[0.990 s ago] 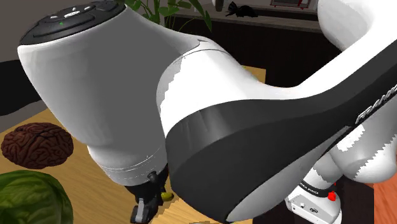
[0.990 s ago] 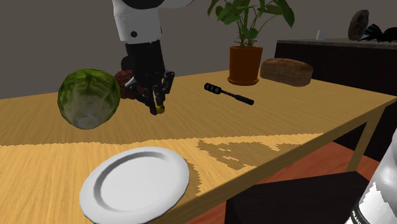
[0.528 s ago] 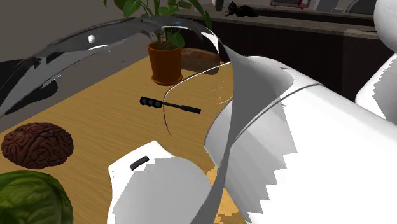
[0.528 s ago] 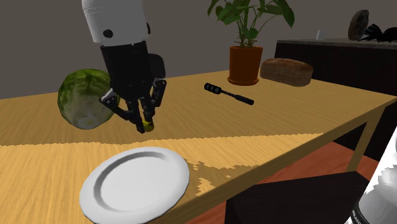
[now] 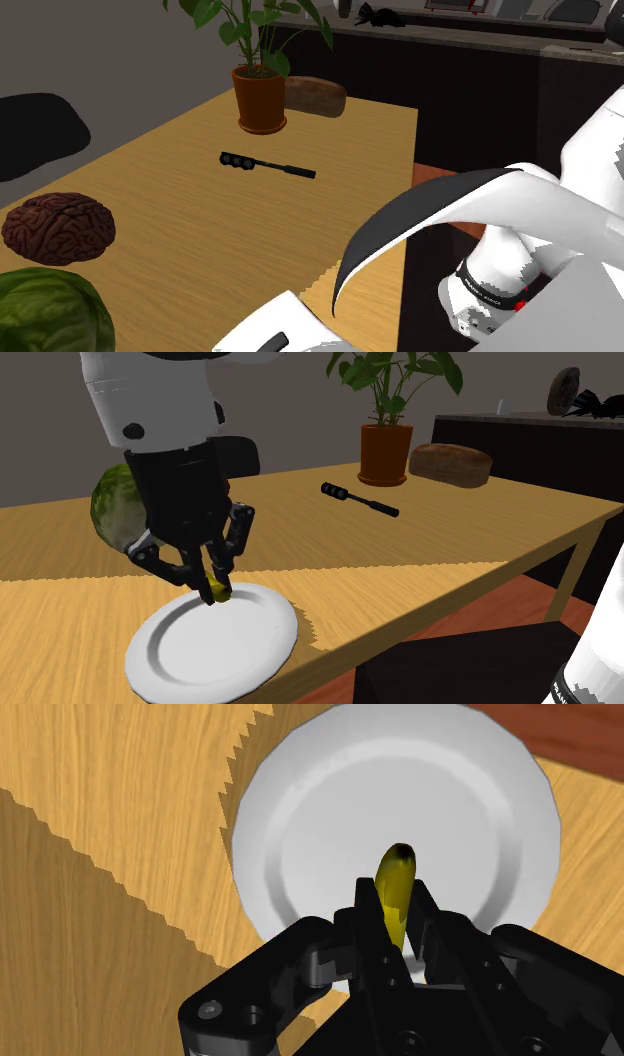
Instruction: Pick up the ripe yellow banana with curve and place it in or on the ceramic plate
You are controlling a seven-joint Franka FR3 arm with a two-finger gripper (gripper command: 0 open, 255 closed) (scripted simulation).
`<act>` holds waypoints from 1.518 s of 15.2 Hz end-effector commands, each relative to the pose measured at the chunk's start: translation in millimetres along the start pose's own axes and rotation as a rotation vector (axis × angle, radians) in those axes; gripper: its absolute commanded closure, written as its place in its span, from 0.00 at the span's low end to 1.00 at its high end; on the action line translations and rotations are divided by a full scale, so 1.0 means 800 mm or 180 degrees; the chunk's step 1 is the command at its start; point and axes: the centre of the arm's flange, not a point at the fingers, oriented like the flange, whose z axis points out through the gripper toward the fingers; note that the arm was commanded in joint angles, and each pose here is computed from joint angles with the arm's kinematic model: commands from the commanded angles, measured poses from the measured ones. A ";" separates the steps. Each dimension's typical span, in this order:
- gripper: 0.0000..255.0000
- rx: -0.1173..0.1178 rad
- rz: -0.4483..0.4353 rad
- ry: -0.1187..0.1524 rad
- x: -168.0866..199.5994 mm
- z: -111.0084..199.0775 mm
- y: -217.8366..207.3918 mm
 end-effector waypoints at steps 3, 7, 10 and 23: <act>1.00 0.0001 0.0002 0.0000 0.001 0.028 -0.004; 1.00 0.0001 0.0002 0.0000 0.002 0.054 -0.007; 1.00 0.0001 0.0002 0.0000 0.002 0.069 -0.008; 0.00 0.0001 0.0002 0.0000 0.002 0.069 -0.008</act>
